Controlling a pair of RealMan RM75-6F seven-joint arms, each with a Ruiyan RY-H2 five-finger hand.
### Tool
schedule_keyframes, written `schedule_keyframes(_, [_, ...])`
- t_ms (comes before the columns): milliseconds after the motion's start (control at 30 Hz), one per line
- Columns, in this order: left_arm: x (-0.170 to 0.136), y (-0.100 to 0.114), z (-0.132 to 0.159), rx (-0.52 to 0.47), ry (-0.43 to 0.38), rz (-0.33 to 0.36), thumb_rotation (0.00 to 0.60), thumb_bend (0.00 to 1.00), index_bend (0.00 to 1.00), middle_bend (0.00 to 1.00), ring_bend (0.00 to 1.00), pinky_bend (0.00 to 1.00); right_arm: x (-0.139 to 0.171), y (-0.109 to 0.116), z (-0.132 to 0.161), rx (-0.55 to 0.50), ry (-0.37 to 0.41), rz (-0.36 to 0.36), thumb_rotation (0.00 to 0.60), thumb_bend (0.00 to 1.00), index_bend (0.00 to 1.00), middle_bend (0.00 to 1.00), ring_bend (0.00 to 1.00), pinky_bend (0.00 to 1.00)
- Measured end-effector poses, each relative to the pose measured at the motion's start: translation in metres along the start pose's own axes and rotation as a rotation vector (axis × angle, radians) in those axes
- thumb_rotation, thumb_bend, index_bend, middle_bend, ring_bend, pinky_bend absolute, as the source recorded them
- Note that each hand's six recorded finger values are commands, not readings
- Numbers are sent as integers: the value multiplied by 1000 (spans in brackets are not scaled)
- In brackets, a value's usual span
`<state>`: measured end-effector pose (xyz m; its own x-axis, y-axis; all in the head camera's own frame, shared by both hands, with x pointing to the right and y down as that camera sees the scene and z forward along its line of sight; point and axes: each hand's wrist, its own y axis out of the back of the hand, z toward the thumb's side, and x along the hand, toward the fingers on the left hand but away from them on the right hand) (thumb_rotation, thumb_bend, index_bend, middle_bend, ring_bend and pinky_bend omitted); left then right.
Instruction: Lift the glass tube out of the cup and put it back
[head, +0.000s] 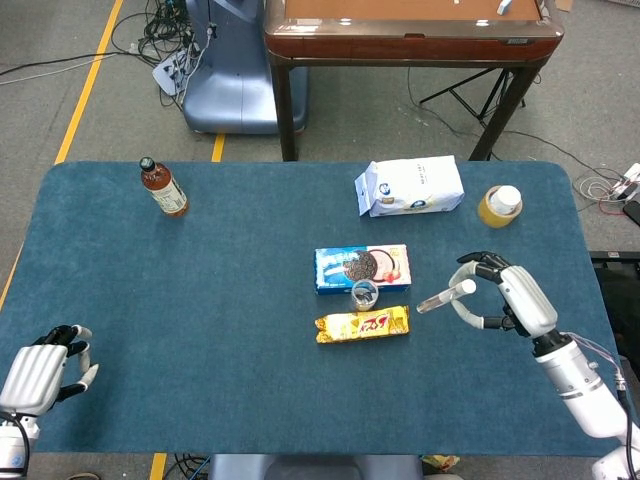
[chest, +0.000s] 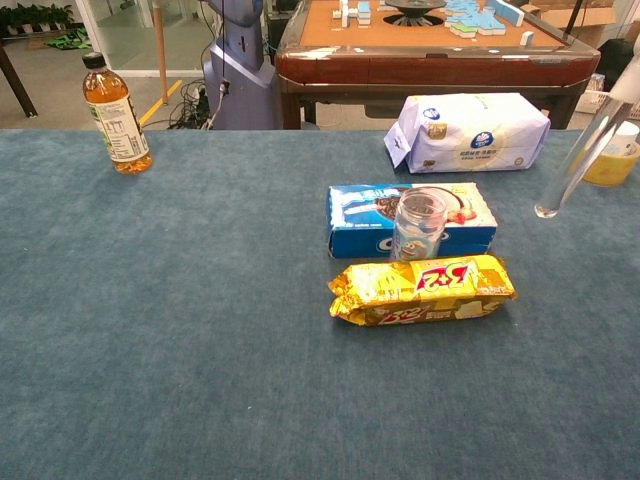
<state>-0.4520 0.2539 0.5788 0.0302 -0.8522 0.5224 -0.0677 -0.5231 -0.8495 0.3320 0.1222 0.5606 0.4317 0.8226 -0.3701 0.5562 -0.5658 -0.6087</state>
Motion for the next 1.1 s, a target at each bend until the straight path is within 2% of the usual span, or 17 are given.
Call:
schedule_keyframes(133, [0, 0, 0, 1, -1, 0, 600, 332, 374, 352, 250, 409, 2, 0, -4, 89, -28, 16, 600, 562, 595, 499, 261, 202])
schedule_keyframes(300, [0, -1, 1, 4, -1, -1, 600, 332, 374, 352, 250, 408, 4, 1, -9, 261, -93, 46, 600, 562, 596, 500, 263, 202])
schedule_keyframes(400, [0, -1, 0, 4, 0, -1, 600, 332, 374, 352, 250, 409, 4, -1, -9, 309, -139, 66, 600, 562, 596, 500, 266, 203])
schedule_keyframes(567, [0, 0, 0, 1, 1, 0, 600, 332, 374, 352, 250, 409, 2, -2, -4, 258, -132, 45, 600, 562, 597, 500, 266, 207])
schedule_keyframes(733, [0, 0, 0, 1, 0, -1, 600, 333, 374, 352, 250, 409, -1, -1, 6, 99, -52, -3, 600, 562, 599, 500, 266, 207])
schedule_keyframes(833, [0, 0, 0, 2, 0, -1, 600, 332, 374, 352, 250, 409, 0, 0, 10, 42, -5, -7, 600, 562, 599, 500, 266, 207])
schedule_keyframes(967, [0, 0, 0, 2, 1, -1, 600, 332, 374, 352, 250, 409, 1, 0, 7, 74, -14, 2, 600, 562, 599, 500, 267, 207])
schedule_keyframes(1100, [0, -1, 0, 5, 2, -4, 600, 333, 374, 352, 250, 409, 3, 1, -2, 191, -73, 27, 600, 562, 599, 500, 267, 207])
